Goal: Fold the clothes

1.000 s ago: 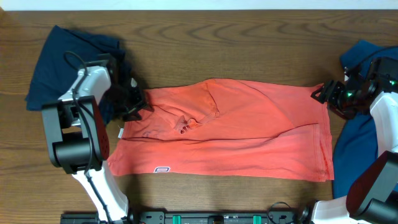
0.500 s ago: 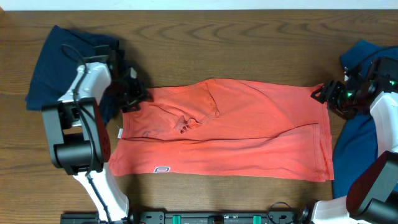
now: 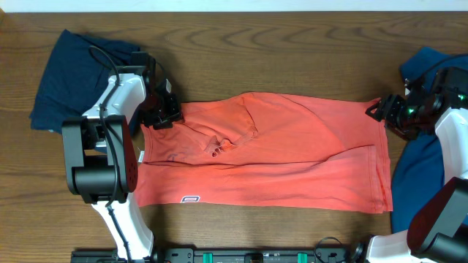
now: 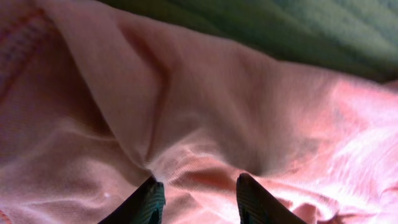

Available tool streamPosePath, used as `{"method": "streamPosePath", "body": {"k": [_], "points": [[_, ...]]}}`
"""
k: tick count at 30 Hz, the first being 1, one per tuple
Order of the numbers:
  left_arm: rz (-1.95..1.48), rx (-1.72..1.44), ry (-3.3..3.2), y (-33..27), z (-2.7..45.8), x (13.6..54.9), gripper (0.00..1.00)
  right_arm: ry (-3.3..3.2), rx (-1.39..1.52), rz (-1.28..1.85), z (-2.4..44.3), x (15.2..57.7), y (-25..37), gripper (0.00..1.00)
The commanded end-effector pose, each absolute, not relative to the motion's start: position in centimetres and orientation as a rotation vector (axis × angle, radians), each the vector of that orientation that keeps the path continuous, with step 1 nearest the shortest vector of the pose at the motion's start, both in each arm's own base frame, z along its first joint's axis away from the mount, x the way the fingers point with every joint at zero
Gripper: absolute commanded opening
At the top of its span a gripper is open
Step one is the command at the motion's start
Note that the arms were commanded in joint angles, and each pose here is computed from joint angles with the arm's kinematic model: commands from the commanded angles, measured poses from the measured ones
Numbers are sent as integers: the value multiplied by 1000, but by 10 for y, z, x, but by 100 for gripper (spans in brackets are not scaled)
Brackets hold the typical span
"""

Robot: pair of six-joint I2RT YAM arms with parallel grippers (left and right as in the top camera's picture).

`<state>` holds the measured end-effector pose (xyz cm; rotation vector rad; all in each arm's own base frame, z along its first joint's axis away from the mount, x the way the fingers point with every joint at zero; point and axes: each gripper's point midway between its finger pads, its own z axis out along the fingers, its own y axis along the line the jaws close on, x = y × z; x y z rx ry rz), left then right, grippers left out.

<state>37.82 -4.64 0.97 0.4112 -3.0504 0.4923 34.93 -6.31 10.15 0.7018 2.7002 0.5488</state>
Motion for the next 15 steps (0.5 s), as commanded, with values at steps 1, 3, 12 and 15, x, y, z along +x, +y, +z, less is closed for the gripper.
{"method": "streamPosePath", "body": {"k": [1,3,12,15], "points": [[467,433,-3063,-43,11,378,39,2703,685,550,102,351,-61,66],[468,433,-3066,-43,11,379,39,2703,685,550,102,351,-61,66],[491,442,-3081,-44,11,384,6,2703,685,550,102,351,-61,66],[563,467,-3062,-47,15,385,6,2703,685,550,102,351,-61,66]]}}
